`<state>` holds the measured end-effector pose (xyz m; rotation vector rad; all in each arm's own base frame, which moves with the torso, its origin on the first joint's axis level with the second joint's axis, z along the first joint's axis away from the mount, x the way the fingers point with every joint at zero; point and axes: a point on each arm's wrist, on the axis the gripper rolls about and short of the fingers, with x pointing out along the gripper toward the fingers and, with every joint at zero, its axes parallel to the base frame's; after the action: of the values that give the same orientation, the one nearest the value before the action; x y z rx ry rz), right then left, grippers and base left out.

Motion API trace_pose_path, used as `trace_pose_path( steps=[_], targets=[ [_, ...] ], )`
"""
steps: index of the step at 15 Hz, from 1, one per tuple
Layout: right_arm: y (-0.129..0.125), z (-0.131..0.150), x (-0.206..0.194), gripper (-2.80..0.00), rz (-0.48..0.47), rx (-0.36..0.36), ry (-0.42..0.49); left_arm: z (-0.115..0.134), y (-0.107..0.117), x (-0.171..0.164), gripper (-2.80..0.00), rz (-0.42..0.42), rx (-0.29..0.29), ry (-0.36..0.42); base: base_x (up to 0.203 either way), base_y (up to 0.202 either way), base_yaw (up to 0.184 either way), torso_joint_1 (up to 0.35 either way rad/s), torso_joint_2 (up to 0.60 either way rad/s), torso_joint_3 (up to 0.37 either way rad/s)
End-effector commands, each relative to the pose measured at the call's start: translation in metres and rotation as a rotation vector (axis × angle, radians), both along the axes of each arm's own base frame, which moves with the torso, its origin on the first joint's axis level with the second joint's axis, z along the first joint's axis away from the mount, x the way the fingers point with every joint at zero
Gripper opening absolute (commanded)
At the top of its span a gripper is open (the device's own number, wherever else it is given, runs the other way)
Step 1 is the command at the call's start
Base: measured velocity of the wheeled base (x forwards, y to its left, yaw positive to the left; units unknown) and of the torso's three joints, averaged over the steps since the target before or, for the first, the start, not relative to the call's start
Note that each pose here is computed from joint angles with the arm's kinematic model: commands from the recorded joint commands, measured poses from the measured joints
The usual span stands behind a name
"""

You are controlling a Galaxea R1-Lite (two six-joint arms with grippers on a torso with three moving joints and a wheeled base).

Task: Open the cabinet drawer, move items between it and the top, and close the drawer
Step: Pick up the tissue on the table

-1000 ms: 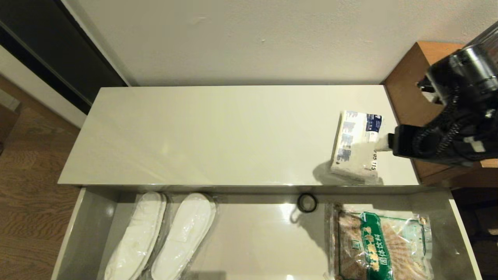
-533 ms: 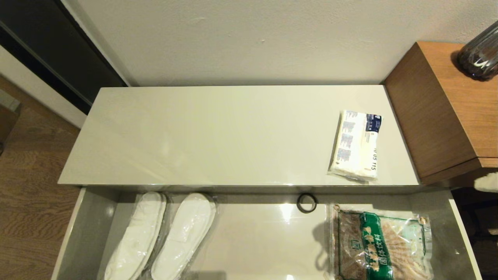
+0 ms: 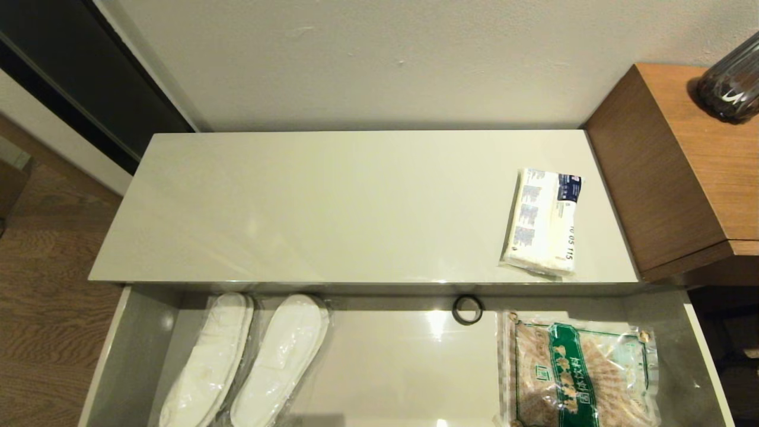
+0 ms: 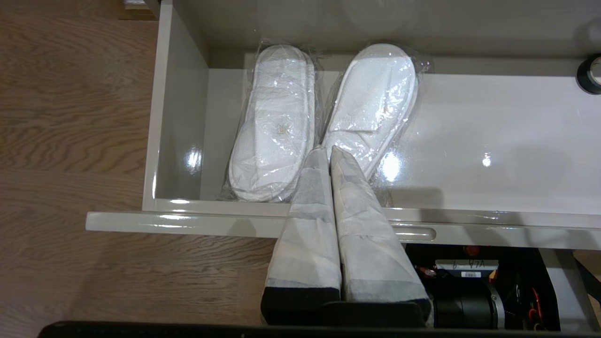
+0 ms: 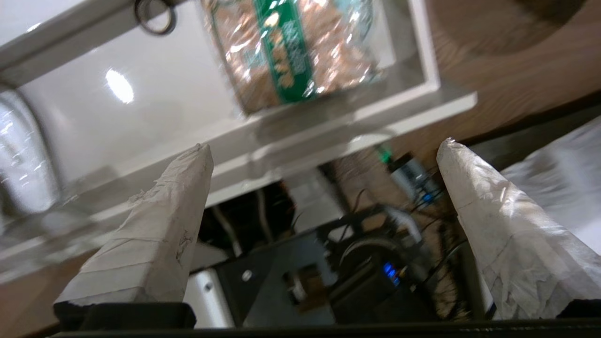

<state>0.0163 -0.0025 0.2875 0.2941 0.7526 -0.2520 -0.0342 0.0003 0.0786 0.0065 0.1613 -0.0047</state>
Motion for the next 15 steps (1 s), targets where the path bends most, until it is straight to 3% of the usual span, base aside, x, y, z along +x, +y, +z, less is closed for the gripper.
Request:
trace_pose_path(
  steps=[1,3,4,8,15],
  targets=[
    [-0.002,-0.006,-0.01,0.0,-0.012,0.037,0.002,0.0,0.0,0.0,-2.8,-0.002,0.0,0.001,0.0,0.0,0.0,0.0,0.0,0.0],
    [-0.002,-0.012,-0.012,0.0,-0.016,0.117,0.028,0.0,0.0,0.0,-2.8,0.001,0.001,0.001,0.0,0.0,0.0,0.0,0.0,0.0],
    [-0.002,-0.014,-0.016,-2.8,-0.009,0.151,0.033,0.0,0.0,0.0,-2.8,-0.002,0.0,0.001,0.0,0.0,0.0,0.0,0.0,0.0],
    [-0.003,-0.019,-0.036,-2.8,-0.03,0.282,0.045,0.0,0.0,0.0,-2.8,-0.002,0.0,0.001,0.0,0.0,0.0,0.0,0.0,0.0],
    [-0.004,-0.02,-0.096,-2.8,-0.068,0.307,0.003,0.0,0.0,0.0,-2.8,-0.002,0.0,0.001,0.0,0.0,0.0,0.0,0.0,0.0]
  ],
)
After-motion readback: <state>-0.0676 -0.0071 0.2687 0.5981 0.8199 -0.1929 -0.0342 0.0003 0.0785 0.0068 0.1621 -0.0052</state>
